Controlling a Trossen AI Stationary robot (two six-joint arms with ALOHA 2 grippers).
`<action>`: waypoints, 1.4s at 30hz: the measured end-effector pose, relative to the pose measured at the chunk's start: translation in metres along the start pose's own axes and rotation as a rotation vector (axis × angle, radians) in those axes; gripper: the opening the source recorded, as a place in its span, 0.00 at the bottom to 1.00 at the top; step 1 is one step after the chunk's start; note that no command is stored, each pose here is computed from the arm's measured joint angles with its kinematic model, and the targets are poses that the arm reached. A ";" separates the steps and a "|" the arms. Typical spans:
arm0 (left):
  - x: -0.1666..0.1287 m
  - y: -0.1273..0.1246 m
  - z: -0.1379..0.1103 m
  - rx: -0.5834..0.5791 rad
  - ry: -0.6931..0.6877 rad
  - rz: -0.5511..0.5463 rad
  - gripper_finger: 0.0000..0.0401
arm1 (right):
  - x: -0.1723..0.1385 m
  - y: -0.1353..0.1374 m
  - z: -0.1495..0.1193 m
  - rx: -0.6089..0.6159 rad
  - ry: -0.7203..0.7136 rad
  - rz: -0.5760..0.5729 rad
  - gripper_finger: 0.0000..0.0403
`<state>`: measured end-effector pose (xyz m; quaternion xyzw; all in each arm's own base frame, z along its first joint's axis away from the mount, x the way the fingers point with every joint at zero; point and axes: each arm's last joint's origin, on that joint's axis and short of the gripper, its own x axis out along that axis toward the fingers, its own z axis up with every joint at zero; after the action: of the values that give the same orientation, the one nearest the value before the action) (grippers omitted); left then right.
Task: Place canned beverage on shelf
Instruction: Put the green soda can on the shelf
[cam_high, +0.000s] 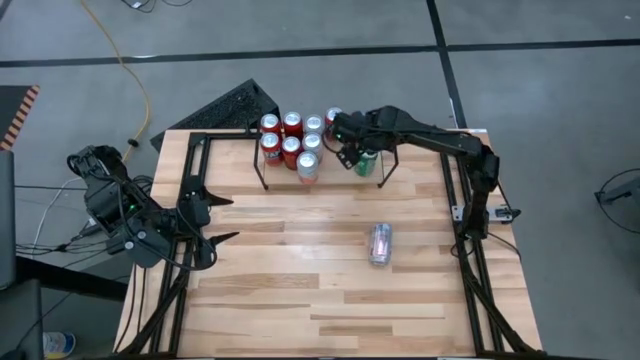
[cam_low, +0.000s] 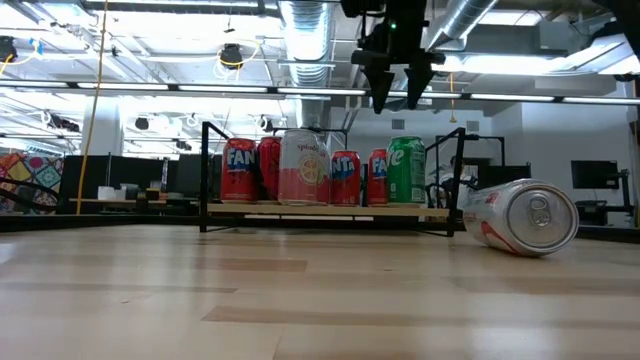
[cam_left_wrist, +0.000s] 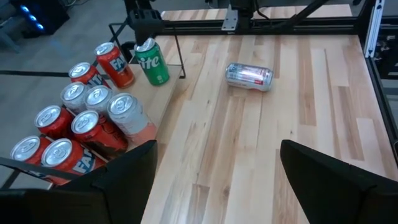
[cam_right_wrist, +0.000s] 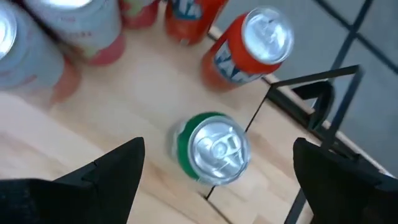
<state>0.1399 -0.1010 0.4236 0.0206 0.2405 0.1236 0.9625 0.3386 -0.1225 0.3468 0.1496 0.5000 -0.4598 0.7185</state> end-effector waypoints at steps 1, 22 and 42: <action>0.000 0.000 0.000 0.000 0.001 0.000 0.81 | 0.001 -0.002 0.001 -0.002 0.012 0.008 0.95; 0.000 0.002 -0.002 -0.007 0.015 0.019 0.81 | 0.004 0.017 -0.001 -0.171 0.009 0.094 0.95; 0.000 0.002 -0.003 -0.004 0.017 0.020 0.81 | 0.076 -0.011 -0.011 -0.049 0.265 0.151 0.94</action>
<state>0.1381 -0.0992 0.4214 0.0199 0.2482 0.1337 0.9592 0.3293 -0.1601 0.2799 0.2284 0.5889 -0.3684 0.6821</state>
